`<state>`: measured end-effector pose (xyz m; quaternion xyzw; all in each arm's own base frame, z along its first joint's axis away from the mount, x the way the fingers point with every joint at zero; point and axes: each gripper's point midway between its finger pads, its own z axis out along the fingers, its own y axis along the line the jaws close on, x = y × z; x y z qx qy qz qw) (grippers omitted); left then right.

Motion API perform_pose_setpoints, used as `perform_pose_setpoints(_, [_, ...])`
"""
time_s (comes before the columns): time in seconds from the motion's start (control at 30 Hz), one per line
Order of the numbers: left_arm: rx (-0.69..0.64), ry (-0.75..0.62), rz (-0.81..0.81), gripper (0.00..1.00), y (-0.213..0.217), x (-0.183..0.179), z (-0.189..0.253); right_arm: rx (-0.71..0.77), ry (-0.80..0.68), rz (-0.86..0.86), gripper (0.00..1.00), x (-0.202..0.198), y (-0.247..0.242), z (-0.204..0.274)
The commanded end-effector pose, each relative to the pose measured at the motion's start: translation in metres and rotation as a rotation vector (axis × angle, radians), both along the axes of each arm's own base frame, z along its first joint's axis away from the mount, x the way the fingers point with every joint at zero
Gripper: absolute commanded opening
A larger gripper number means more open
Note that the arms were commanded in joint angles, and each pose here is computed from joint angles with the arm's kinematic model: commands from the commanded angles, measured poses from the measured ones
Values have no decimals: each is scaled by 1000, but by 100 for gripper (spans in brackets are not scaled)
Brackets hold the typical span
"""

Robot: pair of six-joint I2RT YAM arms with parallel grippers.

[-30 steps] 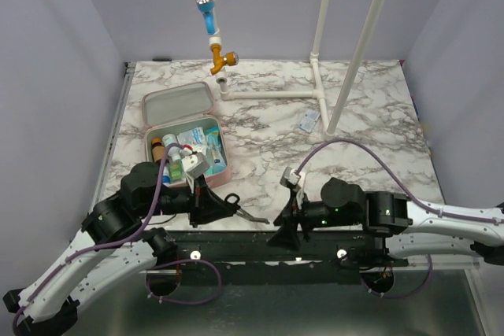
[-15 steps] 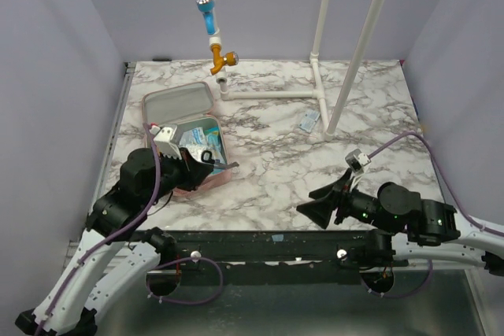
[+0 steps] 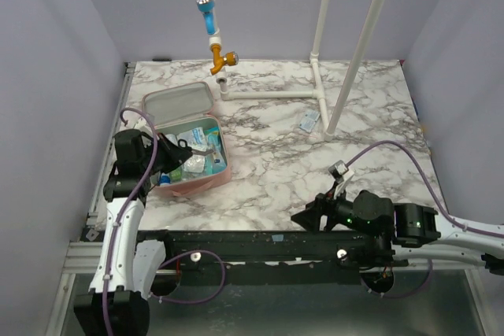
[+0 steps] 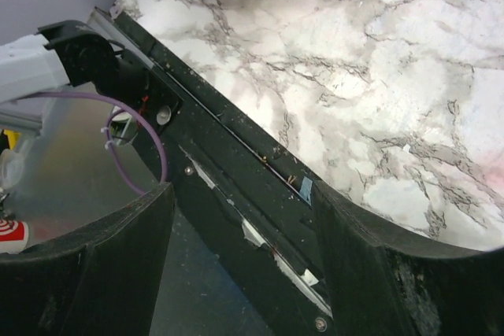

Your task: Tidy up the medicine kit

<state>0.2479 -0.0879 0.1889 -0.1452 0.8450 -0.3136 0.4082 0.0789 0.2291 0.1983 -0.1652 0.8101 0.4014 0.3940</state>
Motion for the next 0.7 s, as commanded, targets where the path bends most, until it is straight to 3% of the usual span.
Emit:
perform_pose_setpoints(0.0, [-134,0,-88,0,-7,8,3,17,19,27,73,-6,7,-7])
perform_pose_setpoints(0.2, [-215,118,-109,0,-11,15,-27,5,37,39,73,-8,11,-20])
perform_pose_setpoints(0.4, [-182,239,-32,0,0,15,-54,-2,56,47,73,-10,16,-26])
perform_pose_setpoints(0.43, [-169,265,-11,5,3,14,-59,1,58,49,73,-11,17,-26])
perform_pose_setpoints(0.5, [-151,296,13,31,7,13,-65,-4,63,57,73,-12,20,-29])
perform_pose_setpoints(0.57, [-134,331,33,46,11,11,-71,-15,64,59,73,-11,23,-31])
perform_pose_setpoints(0.67, [-106,358,52,59,15,6,-71,-33,50,44,73,-6,28,-29])
